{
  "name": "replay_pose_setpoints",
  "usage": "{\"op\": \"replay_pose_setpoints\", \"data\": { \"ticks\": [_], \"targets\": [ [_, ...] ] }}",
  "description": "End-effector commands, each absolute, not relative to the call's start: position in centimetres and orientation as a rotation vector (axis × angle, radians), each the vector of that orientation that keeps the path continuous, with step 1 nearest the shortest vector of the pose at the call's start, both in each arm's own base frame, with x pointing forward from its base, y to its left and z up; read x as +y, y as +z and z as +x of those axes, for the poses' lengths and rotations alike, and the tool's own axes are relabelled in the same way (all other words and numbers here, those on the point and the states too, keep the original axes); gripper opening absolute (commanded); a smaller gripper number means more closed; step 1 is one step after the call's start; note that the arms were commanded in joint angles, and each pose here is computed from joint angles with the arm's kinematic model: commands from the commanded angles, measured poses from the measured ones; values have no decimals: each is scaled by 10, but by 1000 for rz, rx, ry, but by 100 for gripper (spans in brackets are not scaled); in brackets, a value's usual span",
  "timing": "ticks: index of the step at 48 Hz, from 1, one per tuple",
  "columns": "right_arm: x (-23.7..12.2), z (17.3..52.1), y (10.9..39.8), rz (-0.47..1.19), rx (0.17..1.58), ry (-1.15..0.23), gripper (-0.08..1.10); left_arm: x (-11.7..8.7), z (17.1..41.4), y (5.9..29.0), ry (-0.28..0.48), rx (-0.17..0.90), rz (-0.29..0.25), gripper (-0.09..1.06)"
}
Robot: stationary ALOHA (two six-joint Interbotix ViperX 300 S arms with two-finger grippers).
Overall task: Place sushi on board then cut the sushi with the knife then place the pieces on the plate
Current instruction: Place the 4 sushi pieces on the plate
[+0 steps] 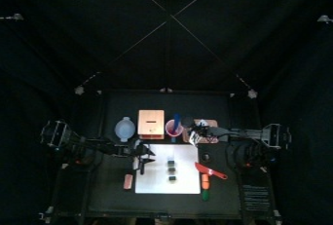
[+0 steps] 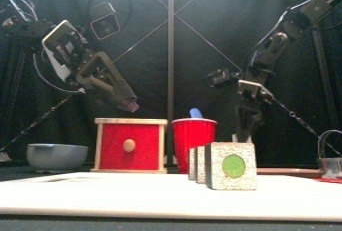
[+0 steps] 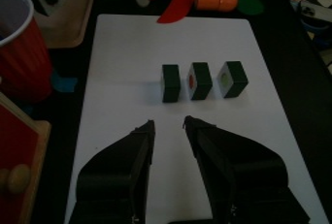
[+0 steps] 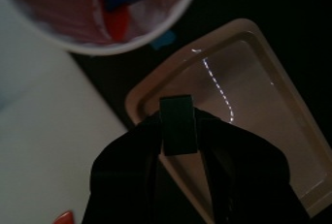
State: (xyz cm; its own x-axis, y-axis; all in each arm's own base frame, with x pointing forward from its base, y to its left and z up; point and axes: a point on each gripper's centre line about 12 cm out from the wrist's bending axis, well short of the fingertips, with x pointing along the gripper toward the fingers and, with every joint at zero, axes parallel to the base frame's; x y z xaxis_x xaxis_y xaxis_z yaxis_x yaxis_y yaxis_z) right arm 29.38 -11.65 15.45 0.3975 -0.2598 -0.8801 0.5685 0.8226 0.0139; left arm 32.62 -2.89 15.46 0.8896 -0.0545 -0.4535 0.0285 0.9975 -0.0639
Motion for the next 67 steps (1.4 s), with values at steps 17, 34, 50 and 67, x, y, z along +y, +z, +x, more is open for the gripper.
{"op": "replay_pose_setpoints", "data": {
  "ticks": [17,34,50,67],
  "targets": [
    [-136,296,132,375,1053,-576,84,-28,332,163,-42,442,-56,73],
    [-123,302,179,349,944,-544,84,-28,332,162,-43,445,-53,73],
    [-48,347,213,195,857,-298,84,-28,331,162,-41,448,-54,73],
    [17,378,194,105,862,-111,84,-28,331,161,-41,449,-57,73]
  ]
}}
